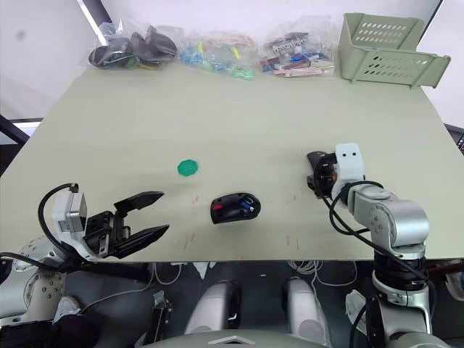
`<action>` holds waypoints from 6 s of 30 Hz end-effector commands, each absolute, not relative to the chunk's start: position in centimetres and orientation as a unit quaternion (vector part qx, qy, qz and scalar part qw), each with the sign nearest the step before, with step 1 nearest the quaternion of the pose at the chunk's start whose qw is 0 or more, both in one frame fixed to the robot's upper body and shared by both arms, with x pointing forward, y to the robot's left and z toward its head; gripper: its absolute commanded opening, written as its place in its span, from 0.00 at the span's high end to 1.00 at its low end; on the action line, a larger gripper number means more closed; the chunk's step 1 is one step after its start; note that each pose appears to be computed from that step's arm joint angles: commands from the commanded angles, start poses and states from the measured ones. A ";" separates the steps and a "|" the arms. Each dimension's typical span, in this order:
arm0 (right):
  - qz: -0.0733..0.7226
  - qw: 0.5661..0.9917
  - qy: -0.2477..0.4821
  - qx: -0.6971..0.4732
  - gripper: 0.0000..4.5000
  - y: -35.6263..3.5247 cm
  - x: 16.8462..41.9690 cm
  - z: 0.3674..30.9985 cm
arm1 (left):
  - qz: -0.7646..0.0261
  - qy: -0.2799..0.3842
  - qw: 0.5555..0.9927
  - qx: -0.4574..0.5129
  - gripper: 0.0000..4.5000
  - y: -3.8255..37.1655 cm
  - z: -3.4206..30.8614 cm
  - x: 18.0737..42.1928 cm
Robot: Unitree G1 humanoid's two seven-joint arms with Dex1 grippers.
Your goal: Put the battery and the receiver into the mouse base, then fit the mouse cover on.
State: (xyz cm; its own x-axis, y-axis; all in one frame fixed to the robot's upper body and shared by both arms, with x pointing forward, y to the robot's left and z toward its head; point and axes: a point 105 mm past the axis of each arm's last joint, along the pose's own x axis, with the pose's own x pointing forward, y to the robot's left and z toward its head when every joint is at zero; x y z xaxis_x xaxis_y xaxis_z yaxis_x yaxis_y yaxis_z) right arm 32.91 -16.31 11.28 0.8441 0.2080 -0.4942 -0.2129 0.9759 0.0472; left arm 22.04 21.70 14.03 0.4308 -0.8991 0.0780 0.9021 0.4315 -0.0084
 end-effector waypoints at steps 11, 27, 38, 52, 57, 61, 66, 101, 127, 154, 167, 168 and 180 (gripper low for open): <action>0.091 0.970 0.226 -0.017 0.01 -16.5 33.2 12.2 | -0.535 -0.039 0.844 -0.017 0.00 21.5 14.5 22.1; 0.073 0.972 0.223 -0.025 0.01 -16.3 33.2 12.0 | -0.535 -0.038 0.844 -0.019 0.00 21.4 14.3 22.0; 0.066 0.975 0.212 -0.022 0.01 -16.5 33.4 12.5 | -0.534 -0.035 0.845 -0.021 0.00 21.4 14.1 22.0; 0.057 0.977 0.206 -0.023 0.01 -16.8 33.5 12.8 | -0.537 -0.033 0.843 -0.022 0.00 21.3 14.0 22.1; 0.056 0.976 0.208 -0.022 0.01 -16.8 33.5 12.6 | -0.538 -0.033 0.842 -0.021 0.00 21.2 13.9 22.1; 0.057 0.976 0.208 -0.020 0.01 -16.7 33.5 12.5 | -0.539 -0.033 0.841 -0.021 0.00 21.2 13.9 22.2; 0.058 0.976 0.208 -0.020 0.22 -16.7 33.5 12.5 | -0.540 -0.036 0.841 -0.020 0.00 21.2 14.0 22.2; 0.328 0.928 0.155 -0.087 0.43 -11.7 31.0 16.9 | -0.526 -0.050 0.848 -0.031 0.00 21.7 14.8 22.6; 0.690 0.611 0.164 -0.353 0.43 -0.7 29.3 16.2 | -0.515 -0.019 0.857 -0.025 0.00 24.9 15.2 21.9; 0.670 0.613 0.206 -0.365 0.43 -1.5 30.3 14.4 | -0.517 -0.017 0.856 -0.020 0.00 24.9 14.8 21.8; 0.673 0.603 0.215 -0.370 0.43 -0.9 30.0 13.6 | -0.518 -0.016 0.855 -0.021 0.00 24.8 14.6 21.7; 0.673 0.603 0.215 -0.371 0.43 -0.8 30.0 13.6 | -0.518 -0.016 0.855 -0.022 0.00 24.8 14.5 21.7; 0.672 0.602 0.222 -0.369 0.43 -0.5 30.1 13.2 | -0.517 -0.016 0.856 -0.024 0.00 24.6 14.3 21.5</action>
